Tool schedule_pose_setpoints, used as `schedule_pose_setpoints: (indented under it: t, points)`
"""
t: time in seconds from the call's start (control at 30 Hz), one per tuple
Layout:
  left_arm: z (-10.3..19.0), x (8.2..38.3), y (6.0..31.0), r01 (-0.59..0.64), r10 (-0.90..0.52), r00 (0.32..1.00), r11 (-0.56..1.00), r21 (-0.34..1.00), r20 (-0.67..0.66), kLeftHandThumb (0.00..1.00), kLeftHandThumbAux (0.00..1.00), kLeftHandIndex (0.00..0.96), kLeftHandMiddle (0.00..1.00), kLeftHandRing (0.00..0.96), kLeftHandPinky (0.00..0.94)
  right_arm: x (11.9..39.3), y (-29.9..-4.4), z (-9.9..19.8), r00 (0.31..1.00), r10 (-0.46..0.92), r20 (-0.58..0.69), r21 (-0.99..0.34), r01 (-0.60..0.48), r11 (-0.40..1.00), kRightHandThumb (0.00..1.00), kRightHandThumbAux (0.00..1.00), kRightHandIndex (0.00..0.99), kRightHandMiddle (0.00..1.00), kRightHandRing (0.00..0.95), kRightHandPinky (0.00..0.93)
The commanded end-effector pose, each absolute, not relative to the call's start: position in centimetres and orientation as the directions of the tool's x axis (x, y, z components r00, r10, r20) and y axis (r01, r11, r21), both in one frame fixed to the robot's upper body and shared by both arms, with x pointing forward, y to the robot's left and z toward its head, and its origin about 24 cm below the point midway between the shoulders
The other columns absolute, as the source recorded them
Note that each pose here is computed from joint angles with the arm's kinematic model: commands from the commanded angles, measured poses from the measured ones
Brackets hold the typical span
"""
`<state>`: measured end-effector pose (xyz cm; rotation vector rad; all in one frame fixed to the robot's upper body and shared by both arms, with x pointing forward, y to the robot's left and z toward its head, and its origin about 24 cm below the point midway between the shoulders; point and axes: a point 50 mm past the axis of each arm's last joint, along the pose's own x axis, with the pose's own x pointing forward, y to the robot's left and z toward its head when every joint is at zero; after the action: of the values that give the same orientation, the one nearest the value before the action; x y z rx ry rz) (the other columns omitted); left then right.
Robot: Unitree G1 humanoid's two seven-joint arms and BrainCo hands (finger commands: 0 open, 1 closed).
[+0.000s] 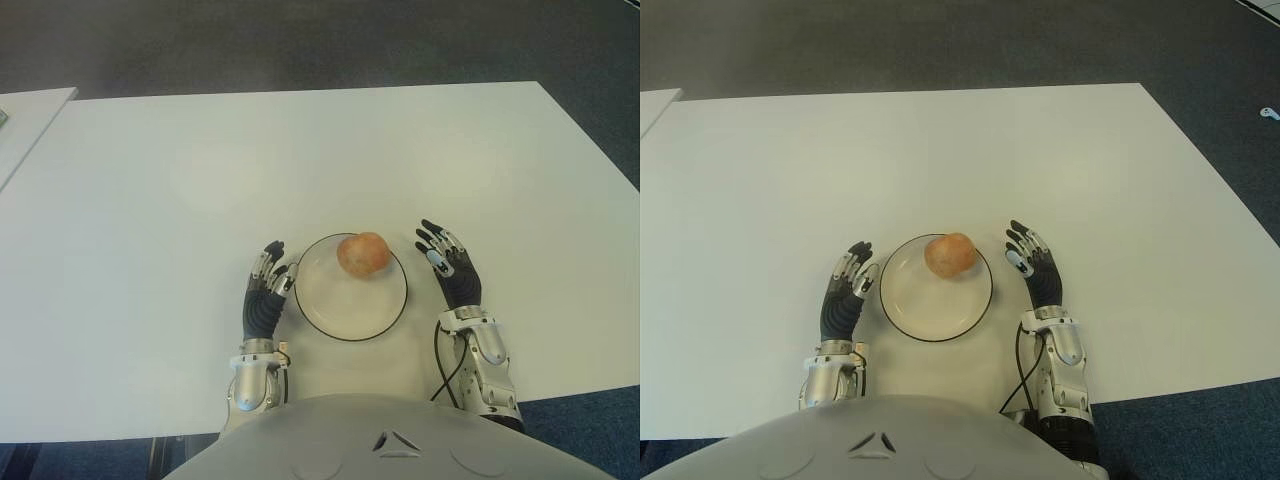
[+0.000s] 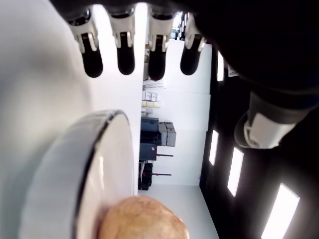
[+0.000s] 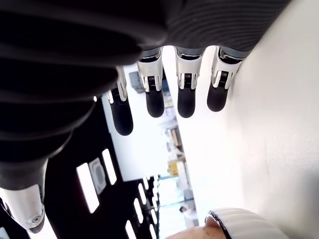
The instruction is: Put the apples into the plate.
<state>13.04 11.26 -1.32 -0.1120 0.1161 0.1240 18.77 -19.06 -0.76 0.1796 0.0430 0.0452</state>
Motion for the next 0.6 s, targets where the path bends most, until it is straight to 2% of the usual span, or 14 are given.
schedule_pose_setpoints:
  t: [0.03,0.27,0.43,0.6]
  points:
    - [-3.24,13.43,10.81,-0.145,0.124,0.976,0.983,-0.113,-0.18,0.14,0.524,0.175,0.14,0.113,0.144,18.49,-19.26,-1.09,0.996,0.057,-0.069,0.184,-0.044,0.982,0.42,0.607,0.23,0.146,0.123,0.193]
    - [-3.64,13.17,10.78,-0.144,0.149,0.969,0.989,0.037,-0.196,0.098,0.547,0.092,0.094,0.077,0.088,18.43,-19.22,-0.73,0.996,0.072,-0.053,0.166,-0.062,0.984,0.433,0.611,0.228,0.14,0.122,0.183]
    - [-3.79,12.96,10.68,-0.162,0.171,0.962,0.985,0.062,-0.213,0.073,0.563,0.07,0.08,0.067,0.076,18.41,-19.35,-0.7,0.996,0.065,-0.06,0.157,-0.055,0.986,0.407,0.602,0.235,0.128,0.1,0.137]
    - [-3.86,12.95,10.62,-0.163,0.173,0.961,0.985,0.064,-0.217,0.068,0.58,0.061,0.076,0.066,0.079,18.43,-19.46,-0.72,0.996,0.054,-0.068,0.162,-0.042,0.986,0.421,0.602,0.251,0.127,0.101,0.157]
